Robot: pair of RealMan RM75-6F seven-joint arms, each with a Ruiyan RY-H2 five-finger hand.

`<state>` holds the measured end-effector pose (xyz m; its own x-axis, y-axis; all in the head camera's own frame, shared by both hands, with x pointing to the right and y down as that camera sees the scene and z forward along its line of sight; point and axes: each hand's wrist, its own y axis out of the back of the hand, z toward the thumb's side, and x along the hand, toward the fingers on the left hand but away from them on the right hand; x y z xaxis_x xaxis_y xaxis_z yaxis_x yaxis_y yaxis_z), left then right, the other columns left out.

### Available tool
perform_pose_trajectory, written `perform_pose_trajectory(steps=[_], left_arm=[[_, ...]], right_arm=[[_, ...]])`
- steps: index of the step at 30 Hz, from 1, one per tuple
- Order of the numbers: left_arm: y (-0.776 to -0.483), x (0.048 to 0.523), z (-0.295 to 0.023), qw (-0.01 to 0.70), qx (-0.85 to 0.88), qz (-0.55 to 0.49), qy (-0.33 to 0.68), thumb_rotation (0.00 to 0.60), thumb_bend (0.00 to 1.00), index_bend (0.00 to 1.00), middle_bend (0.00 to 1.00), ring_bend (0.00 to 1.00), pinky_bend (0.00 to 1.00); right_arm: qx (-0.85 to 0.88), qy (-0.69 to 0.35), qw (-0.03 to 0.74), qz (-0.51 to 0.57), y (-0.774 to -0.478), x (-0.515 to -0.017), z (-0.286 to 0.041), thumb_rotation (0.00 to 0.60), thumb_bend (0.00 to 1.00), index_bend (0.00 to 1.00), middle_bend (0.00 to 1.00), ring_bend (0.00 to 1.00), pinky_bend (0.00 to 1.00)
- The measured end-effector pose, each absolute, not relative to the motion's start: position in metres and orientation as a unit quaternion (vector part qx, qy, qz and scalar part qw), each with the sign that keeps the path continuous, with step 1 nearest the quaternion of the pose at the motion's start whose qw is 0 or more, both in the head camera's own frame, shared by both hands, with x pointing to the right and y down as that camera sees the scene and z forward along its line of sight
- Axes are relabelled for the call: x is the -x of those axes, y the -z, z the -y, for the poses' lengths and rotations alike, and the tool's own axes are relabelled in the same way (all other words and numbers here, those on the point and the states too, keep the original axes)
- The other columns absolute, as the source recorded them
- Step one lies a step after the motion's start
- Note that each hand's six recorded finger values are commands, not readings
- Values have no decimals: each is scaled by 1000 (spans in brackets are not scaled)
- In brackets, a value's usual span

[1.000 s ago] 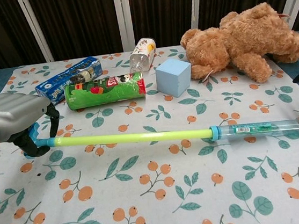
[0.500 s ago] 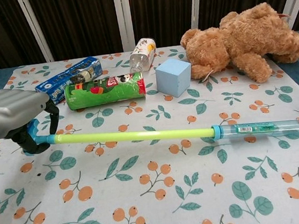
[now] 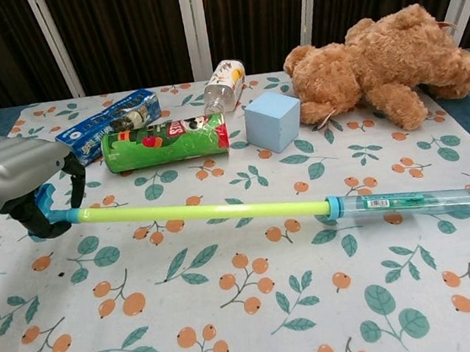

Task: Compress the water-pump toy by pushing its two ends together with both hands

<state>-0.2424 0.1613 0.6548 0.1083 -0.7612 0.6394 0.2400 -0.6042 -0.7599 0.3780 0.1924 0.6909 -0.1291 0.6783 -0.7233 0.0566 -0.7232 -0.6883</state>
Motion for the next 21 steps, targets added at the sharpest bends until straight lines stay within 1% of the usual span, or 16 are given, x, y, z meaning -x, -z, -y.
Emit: perform_pose_trajectory(steps=[11,17,21], left_arm=[[-656,245,-161,392,631,-207,636,600,454,585,226,116,249],[-655,245,-160,391,631,-209,636,600,454,585,226,117,249],[-656,245,-161,391,632,-208,635,600,454,585,226,117,249]], right_arm=[[618,-696,227,286,-696,-377,-196,600,328,352,7,0,0],[623,-691,230,285,-700,-371,-196,600,329,393,26,0,0],[628,-684,235,287,-701,-365,-196,600,329,403,30,0,0]])
